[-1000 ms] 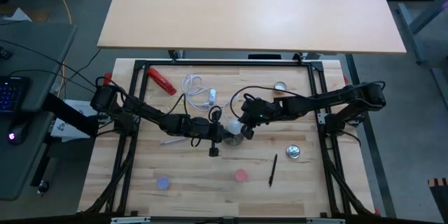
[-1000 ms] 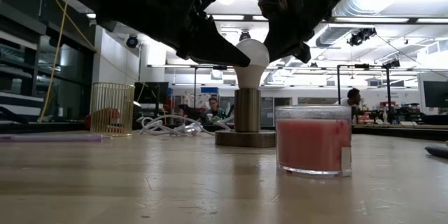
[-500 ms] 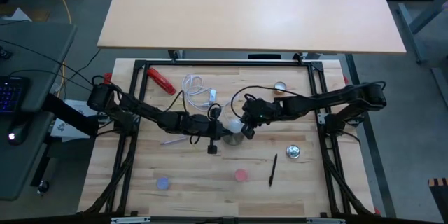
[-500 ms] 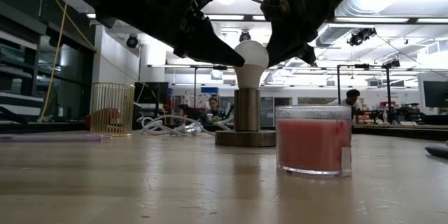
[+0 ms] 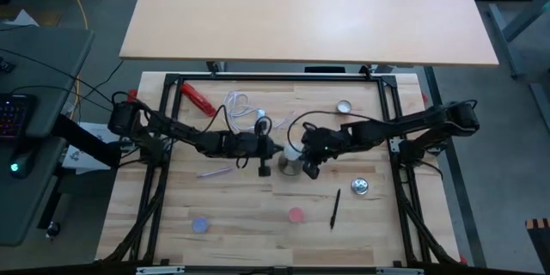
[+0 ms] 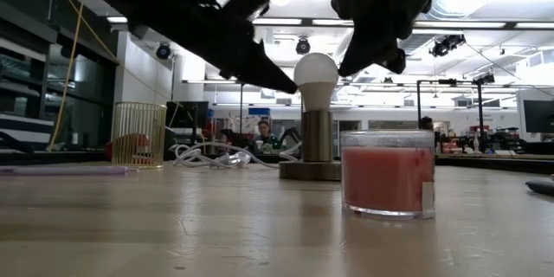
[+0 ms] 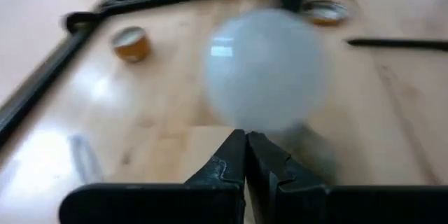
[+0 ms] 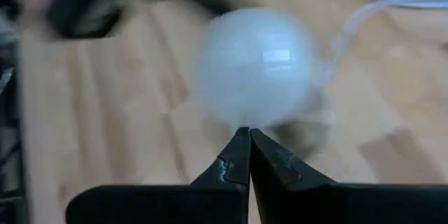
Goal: Screw lightbulb
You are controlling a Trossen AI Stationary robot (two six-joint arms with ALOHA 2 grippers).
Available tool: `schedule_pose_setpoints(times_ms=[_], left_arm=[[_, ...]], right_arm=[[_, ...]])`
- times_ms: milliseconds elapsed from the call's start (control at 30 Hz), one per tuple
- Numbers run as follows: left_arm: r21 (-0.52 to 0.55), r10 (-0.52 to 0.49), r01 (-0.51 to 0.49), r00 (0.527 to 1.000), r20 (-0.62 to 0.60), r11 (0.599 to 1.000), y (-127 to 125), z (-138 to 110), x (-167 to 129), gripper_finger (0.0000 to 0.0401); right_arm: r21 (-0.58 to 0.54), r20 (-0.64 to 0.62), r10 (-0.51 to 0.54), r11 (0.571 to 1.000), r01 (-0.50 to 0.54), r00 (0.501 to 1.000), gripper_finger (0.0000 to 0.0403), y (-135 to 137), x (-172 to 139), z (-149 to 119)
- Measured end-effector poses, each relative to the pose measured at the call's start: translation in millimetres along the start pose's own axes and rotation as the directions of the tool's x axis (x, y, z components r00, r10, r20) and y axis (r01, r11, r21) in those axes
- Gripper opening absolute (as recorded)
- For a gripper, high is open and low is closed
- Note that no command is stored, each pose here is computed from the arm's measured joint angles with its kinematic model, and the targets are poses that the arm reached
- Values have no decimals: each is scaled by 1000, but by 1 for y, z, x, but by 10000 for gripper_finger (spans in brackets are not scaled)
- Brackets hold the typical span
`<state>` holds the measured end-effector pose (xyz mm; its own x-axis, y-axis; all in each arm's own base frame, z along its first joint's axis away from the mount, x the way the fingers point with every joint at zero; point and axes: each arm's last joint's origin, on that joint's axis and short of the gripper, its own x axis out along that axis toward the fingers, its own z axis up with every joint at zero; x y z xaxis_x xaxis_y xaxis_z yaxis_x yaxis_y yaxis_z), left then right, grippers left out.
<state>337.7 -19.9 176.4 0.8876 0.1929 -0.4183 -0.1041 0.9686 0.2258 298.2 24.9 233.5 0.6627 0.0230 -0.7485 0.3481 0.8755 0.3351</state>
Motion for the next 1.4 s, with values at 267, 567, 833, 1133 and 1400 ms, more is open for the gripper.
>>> schedule_pose_setpoints(times_ms=[267,567,833,1133,1400], left_arm=[[-32,15,-15,1000,11,999,16,1,4,0],[-23,16,-16,1000,-7,1000,18,-1,4,0],[50,96,-95,995,-21,994,29,0,2,0],[26,140,-138,979,-146,990,39,-2,-14,0],[-150,-40,30,997,-60,988,-9,-4,-23,0]], right_arm=[[-21,6,3,1000,-3,1000,0,9,0,-5],[-40,-8,8,999,-9,1000,0,10,-1,-7],[-77,-55,58,995,-62,997,0,17,-1,-12],[-118,-104,-93,990,80,990,0,6,-12,-20],[-122,-32,-138,984,133,990,0,-20,-11,1]])
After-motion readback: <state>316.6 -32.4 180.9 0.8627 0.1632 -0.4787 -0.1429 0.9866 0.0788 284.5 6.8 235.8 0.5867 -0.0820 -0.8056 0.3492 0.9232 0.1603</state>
